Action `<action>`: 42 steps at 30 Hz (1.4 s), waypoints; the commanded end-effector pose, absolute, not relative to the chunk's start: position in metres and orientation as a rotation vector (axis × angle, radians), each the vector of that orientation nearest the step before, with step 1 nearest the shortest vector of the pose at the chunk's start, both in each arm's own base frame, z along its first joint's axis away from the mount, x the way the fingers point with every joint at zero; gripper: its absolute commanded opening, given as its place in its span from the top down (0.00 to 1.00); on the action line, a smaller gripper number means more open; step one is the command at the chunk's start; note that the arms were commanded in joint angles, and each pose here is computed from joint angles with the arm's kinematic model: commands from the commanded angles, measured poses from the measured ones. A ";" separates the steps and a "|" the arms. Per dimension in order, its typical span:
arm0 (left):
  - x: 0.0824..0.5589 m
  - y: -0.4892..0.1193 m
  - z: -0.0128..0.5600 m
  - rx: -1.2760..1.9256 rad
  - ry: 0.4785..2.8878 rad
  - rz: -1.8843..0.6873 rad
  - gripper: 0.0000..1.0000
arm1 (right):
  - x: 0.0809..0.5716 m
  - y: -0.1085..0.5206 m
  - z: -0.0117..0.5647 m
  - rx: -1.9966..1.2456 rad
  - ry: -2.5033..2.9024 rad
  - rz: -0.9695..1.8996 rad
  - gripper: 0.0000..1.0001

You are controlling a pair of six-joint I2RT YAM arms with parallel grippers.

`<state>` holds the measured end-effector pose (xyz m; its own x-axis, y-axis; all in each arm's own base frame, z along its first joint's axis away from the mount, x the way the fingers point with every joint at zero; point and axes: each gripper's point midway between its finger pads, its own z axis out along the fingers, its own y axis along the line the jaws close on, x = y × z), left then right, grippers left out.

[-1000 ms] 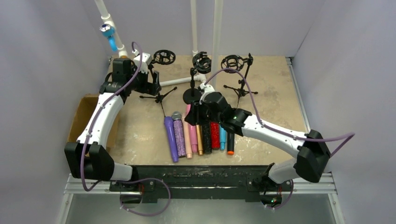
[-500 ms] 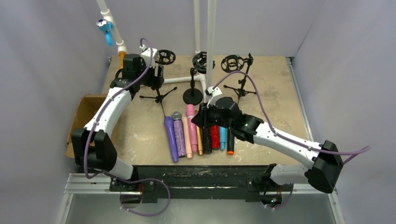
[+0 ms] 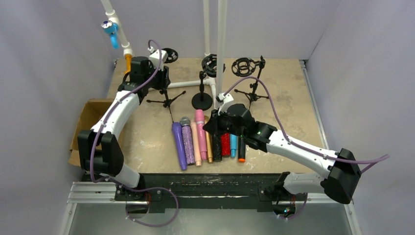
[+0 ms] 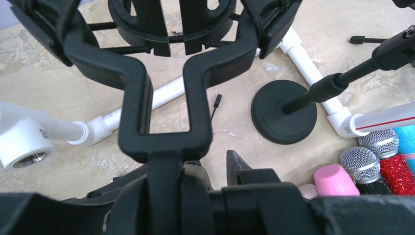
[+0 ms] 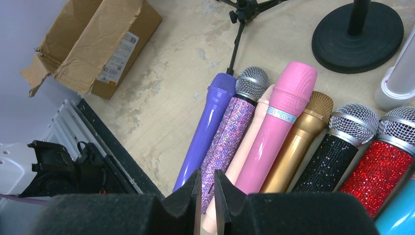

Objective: Attach the microphones to the stand

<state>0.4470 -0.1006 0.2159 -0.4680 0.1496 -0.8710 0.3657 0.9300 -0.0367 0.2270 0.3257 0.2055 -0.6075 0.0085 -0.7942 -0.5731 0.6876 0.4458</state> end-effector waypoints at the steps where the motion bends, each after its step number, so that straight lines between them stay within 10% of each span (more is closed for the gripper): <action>1: 0.444 -0.097 0.233 0.368 2.005 -0.233 0.87 | 0.229 0.323 0.226 -0.423 1.989 0.913 0.84; 6: 0.431 -0.090 0.248 0.422 1.986 -0.182 1.00 | 0.228 0.321 0.224 -0.426 1.986 0.912 0.86; 35: 0.314 -0.047 0.250 0.609 2.063 -0.164 1.00 | 0.226 0.323 0.215 -0.475 1.987 0.909 0.91; 42: 0.304 -0.047 0.280 0.592 2.070 -0.171 0.48 | 0.227 0.324 0.214 -0.487 1.987 0.902 0.91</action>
